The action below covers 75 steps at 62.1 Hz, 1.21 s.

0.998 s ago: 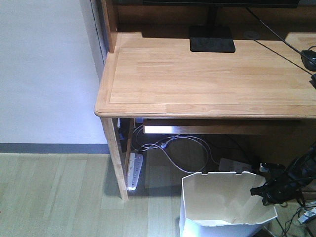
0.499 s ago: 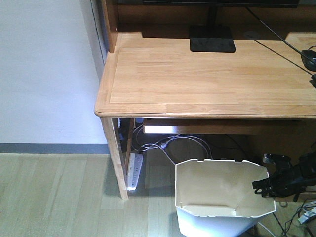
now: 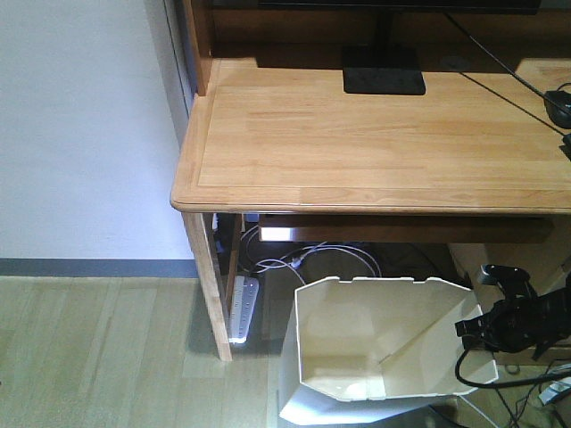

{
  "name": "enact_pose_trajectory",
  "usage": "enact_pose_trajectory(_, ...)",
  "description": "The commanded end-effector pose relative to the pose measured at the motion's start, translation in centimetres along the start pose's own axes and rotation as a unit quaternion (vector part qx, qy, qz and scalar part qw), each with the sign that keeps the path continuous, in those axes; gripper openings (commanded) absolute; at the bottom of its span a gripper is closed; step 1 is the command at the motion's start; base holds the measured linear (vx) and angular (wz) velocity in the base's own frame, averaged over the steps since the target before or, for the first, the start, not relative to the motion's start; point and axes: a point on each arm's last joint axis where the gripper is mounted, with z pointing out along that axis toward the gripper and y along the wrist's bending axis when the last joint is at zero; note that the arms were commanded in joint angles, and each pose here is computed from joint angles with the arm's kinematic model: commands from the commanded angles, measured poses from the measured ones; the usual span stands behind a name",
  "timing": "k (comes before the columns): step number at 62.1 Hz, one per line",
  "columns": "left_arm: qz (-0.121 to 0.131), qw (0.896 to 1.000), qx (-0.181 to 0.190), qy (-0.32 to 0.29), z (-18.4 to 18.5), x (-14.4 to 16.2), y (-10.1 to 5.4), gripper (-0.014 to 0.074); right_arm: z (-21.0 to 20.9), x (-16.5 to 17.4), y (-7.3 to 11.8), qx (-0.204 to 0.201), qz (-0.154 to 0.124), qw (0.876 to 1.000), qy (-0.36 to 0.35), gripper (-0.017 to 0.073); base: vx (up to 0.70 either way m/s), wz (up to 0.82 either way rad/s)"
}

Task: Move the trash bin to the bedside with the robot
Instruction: 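Grasp the rim of the white trash bin with the right gripper, then hold the bin rim with the right gripper while the base turns away from the desk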

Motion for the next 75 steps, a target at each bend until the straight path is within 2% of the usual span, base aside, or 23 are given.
enact_pose_trajectory(1,-0.006,1.000,0.003,-0.026,0.15,0.27,0.02,-0.0006,-2.84,-1.71,2.23,-0.076,-0.002,0.995,-0.068,-0.0006,0.00,0.00)
enact_pose_trajectory(19,-0.006,1.000,0.003,-0.026,0.15,0.27,0.02,-0.0006,-3.76,-1.59,3.00,-0.089,-0.009,0.993,-0.076,-0.0006,0.00,0.00)
enact_pose_trajectory(75,-0.006,1.000,0.003,-0.026,0.15,0.27,0.02,-0.0006,-3.77,-1.60,3.00,-0.089,-0.008,0.993,-0.076,-0.0006,0.00,0.00)
